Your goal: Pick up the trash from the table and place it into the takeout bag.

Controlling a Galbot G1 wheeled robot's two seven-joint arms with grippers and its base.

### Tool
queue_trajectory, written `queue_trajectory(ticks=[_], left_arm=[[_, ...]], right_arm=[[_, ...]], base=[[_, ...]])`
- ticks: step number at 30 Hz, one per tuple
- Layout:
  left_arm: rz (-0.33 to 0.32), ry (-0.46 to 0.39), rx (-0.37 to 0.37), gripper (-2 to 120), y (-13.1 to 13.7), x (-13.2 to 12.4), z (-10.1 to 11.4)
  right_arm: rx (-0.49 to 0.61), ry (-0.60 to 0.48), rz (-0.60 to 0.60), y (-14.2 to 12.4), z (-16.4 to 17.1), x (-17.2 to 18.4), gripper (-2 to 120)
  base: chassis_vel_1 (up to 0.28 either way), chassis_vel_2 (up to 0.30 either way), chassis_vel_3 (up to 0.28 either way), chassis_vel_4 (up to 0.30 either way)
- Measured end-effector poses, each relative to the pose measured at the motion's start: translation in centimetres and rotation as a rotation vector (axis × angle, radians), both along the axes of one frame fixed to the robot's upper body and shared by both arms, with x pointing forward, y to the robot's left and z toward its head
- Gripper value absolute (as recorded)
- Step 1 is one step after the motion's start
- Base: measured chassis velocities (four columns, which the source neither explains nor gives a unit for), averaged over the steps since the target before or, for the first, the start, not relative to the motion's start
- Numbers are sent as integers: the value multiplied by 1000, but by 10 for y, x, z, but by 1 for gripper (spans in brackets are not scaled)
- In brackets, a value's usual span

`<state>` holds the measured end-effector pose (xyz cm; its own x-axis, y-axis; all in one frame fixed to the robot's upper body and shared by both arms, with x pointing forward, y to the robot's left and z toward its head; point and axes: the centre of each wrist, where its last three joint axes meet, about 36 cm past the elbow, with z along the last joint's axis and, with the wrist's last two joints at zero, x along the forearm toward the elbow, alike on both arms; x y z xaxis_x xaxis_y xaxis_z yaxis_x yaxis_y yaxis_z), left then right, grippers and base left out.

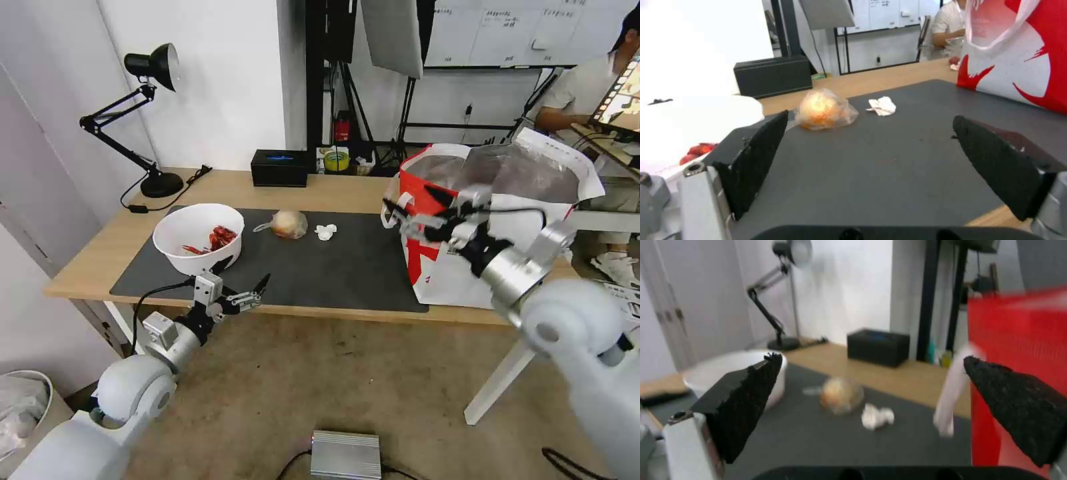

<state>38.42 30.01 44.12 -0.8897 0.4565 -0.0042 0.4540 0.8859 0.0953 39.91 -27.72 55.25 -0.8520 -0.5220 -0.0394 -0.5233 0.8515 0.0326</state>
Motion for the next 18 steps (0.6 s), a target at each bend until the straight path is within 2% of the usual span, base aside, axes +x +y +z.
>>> queue_trajectory(ticks=[7, 11, 18], left_arm=[[8, 19, -5, 100, 0, -4, -12], [7, 27, -3, 100, -3, -6, -17], [4, 47, 4, 100, -8, -11, -30]], right_arm=[[2, 76, -62, 17, -72, -23, 100], [12, 111, -86, 24, -98, -32, 100], [44, 144, -114, 33, -122, -44, 100]], base=[[0, 0, 0, 0], [0, 0, 0, 0], [0, 0, 0, 0]])
